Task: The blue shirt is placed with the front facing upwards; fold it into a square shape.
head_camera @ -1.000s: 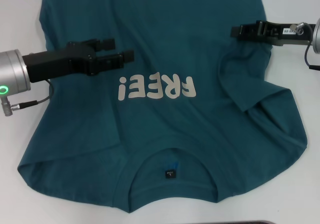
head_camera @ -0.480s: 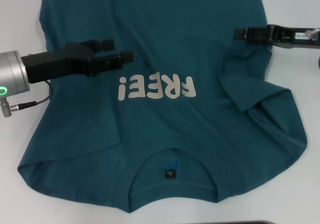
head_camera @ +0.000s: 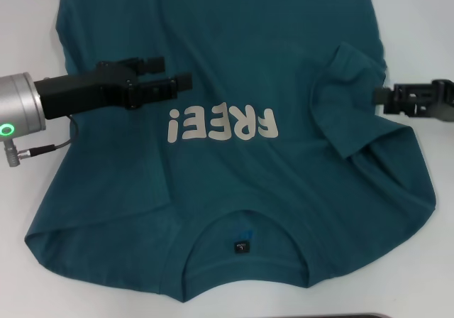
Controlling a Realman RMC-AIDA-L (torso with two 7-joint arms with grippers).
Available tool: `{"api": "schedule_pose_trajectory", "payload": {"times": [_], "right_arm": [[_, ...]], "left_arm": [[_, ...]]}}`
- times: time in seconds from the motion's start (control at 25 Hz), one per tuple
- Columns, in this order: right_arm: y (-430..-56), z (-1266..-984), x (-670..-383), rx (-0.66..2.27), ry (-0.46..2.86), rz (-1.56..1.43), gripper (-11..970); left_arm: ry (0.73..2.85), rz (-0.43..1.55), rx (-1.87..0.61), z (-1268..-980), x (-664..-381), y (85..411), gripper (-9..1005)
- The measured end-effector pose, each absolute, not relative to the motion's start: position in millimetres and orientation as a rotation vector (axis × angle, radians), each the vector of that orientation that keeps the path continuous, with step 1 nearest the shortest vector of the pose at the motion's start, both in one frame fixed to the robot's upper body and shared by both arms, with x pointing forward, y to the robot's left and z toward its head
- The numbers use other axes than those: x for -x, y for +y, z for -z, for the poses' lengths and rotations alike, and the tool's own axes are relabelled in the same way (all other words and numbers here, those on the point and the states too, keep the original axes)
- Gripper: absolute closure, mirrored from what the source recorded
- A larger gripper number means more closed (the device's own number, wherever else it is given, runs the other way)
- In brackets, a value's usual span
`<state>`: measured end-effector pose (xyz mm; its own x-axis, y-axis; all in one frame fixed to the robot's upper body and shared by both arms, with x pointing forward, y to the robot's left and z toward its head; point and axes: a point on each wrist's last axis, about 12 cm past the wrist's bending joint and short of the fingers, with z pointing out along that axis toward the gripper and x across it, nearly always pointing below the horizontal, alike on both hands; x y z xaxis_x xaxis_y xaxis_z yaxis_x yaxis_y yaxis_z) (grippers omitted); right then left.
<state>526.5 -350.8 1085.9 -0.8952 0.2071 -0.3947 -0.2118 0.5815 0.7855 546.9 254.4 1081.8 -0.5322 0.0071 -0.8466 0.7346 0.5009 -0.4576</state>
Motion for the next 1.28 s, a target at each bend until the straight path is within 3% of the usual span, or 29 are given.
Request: {"api": "schedule_pose_trajectory", "payload": {"times": [0.48,1.28], "right_arm": [[-358.7,-1063.5,-495.1,-0.174,2.421,-1.354,311],[-347.6,-1047.8,-502.8,-0.267,2.419,-1.311,320]], "left_arm": [[1.891,1.099,-0.635,-1084.6,-549.7,249.4,156],[1.895,1.078,-0.653,-1084.3,-550.5,251.7,155]]}}
